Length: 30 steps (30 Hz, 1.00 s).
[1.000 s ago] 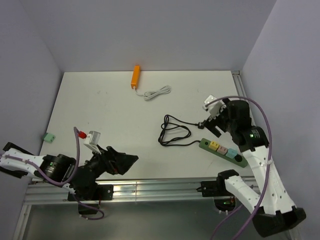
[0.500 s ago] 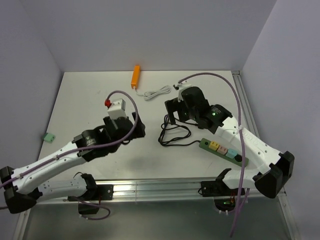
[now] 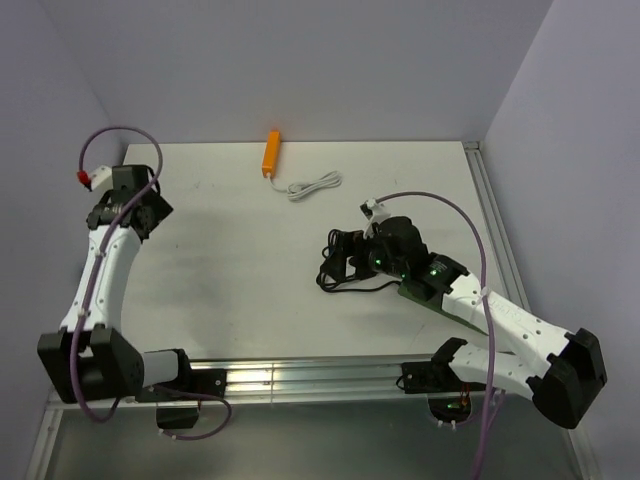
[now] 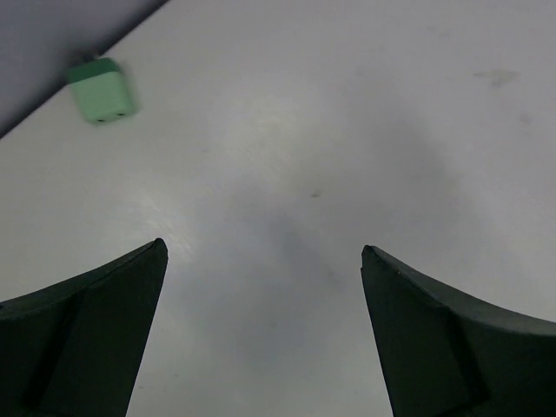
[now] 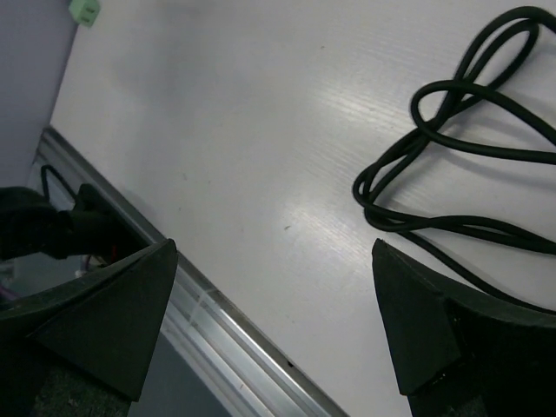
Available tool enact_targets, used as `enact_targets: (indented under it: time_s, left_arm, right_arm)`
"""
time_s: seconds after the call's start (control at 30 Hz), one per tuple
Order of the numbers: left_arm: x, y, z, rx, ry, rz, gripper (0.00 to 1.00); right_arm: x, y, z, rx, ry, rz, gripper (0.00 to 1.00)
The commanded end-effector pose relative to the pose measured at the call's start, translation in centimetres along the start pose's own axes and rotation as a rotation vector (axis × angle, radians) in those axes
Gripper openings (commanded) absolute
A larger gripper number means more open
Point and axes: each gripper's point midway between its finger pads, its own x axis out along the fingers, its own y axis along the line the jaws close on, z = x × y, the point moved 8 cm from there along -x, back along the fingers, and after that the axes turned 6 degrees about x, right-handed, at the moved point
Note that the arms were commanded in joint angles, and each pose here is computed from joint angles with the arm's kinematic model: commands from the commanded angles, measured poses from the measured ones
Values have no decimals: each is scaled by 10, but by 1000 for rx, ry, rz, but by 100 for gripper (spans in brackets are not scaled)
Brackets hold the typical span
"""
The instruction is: Insert the plug
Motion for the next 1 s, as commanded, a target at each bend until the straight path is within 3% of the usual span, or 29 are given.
enact_targets:
  time_s: [0.0, 0.1, 0.23, 0.4, 0.77, 0.97]
  left_arm:
    - [42, 28, 15, 0, 49, 205, 99]
    - [70, 42, 20, -74, 77, 307, 98]
    - [95, 60, 14, -137, 19, 383, 97]
    - [111, 86, 12, -209, 0, 472, 98]
    - [148, 103, 10, -162, 34, 605, 94]
    - [165, 115, 1, -167, 20, 654, 84]
  right_arm:
    - [-9, 25, 5, -4, -52, 174, 100]
    - [-19, 34, -1, -13, -61, 240, 100]
    - [-33, 39, -5, -44, -65, 302, 100]
    - [-41, 33, -10, -82, -63, 284, 100]
    - [-36, 23, -27, -107, -28, 318, 100]
    - [-40, 21, -29, -139, -46, 329, 100]
